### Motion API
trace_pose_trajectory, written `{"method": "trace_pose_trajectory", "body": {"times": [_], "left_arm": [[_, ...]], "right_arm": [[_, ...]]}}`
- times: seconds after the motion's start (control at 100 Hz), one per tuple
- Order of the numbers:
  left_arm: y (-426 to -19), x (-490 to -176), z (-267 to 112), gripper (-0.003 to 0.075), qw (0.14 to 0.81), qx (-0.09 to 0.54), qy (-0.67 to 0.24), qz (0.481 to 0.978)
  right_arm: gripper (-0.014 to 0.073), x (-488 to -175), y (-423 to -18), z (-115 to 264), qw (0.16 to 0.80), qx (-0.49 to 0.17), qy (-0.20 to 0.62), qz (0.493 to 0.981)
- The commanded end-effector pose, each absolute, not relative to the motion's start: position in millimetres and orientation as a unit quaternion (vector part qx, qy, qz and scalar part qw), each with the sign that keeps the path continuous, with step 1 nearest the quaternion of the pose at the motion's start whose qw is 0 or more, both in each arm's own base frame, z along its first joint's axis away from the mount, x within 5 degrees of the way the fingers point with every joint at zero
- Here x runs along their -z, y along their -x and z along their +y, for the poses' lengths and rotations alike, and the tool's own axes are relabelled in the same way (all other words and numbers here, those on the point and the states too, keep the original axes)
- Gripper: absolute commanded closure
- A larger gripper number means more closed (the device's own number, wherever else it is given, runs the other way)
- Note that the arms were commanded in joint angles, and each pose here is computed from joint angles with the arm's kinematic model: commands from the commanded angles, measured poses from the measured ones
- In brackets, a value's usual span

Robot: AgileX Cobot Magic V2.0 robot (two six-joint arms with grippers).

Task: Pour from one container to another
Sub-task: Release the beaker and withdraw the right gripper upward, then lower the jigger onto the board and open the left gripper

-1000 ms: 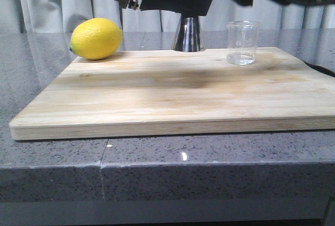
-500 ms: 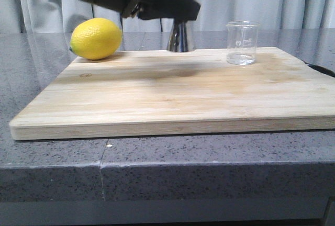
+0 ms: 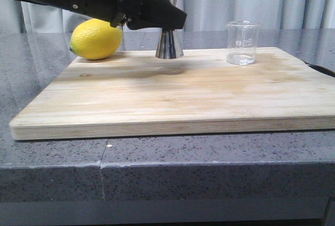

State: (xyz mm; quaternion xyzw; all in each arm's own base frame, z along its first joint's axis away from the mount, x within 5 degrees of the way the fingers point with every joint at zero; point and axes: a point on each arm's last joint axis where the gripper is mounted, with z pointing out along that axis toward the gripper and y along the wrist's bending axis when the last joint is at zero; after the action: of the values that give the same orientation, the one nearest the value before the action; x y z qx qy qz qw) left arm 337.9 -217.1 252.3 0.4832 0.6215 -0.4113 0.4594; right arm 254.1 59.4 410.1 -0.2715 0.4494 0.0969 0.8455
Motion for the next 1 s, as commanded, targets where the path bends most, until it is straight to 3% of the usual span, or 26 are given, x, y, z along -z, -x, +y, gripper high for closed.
{"method": "trace_pose_trajectory", "body": {"times": [0.0, 0.99], "left_arm": [[-329.5, -277.8, -215.0, 0.0596, 0.497, 0.441, -0.466, 0.584], [-325.7, -261.0, -212.0, 0.0596, 0.493, 0.419, -0.476, 0.596]], "right_arm": [[-0.0059, -430.8, -242.7, 57.5, 0.87, -0.096, 0.264, 0.406], [-0.0059, -430.8, -242.7, 57.5, 0.87, -0.096, 0.264, 0.406]]}}
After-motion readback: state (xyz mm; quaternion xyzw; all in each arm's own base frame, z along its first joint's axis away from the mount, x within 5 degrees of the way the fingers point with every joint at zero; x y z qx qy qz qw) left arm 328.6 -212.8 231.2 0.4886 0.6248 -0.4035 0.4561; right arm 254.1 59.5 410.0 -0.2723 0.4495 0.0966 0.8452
